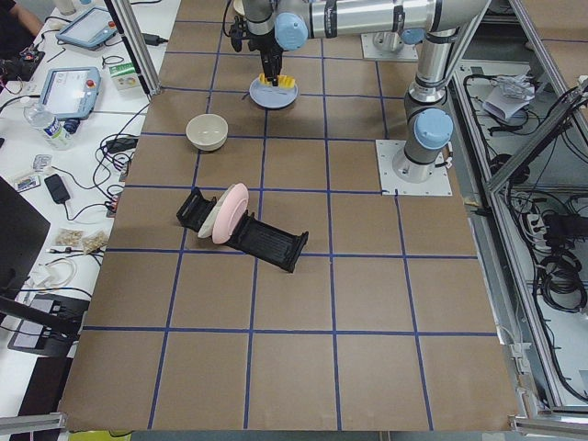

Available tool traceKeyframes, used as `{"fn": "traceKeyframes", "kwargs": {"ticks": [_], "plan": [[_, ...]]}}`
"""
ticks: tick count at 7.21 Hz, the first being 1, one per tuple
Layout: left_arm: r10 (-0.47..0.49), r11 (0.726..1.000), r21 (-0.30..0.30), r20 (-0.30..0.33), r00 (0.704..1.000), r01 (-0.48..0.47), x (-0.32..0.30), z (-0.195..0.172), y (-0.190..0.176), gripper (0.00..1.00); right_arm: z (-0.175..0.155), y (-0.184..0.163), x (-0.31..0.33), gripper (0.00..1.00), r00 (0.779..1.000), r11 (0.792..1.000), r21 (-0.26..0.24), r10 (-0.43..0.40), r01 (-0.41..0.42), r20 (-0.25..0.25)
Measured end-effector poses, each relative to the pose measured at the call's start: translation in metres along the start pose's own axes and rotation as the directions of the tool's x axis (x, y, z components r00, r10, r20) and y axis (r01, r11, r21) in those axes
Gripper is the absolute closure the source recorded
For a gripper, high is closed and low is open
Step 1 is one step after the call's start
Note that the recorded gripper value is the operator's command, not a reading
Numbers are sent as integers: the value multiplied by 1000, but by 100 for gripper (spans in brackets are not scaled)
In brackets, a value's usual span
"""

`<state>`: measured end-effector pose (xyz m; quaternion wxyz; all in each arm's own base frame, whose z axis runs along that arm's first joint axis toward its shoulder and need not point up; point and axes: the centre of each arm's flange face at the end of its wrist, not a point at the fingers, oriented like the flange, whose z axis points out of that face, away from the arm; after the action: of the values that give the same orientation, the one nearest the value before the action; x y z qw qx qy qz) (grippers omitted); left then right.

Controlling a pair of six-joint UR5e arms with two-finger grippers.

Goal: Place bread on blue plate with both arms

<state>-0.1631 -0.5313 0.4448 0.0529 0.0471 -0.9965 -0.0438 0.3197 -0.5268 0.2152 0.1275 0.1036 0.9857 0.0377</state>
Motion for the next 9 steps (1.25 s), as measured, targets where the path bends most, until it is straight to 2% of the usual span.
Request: {"fn": "traceKeyframes", "kwargs": {"ticks": [2,3,5,6,7,8,9], "plan": [[10,998,53,114,993,-16,-10,-41,28,0,-7,-6,1,0,1000,1000,13,-4,4,7],[8,997,80,130,991,-18,-11,-55,37,0,-10,-10,-1,0,1000,1000,19,-1,1,16],[7,993,114,116,993,-21,-8,-71,50,0,-24,-22,-2,0,1000,999,36,-6,5,17],[13,992,125,99,995,-25,-5,-74,54,0,-45,-36,6,0,1000,999,39,-16,16,0],[18,990,136,91,996,-30,-3,-75,56,0,-85,-52,26,0,998,998,32,-50,52,-47],[22,989,147,86,996,-35,-3,-75,56,0,-140,-61,55,0,988,994,23,-107,110,-111],[29,988,151,67,997,-39,0,-75,55,0,-201,-60,85,0,979,989,24,-141,146,-148]]}}
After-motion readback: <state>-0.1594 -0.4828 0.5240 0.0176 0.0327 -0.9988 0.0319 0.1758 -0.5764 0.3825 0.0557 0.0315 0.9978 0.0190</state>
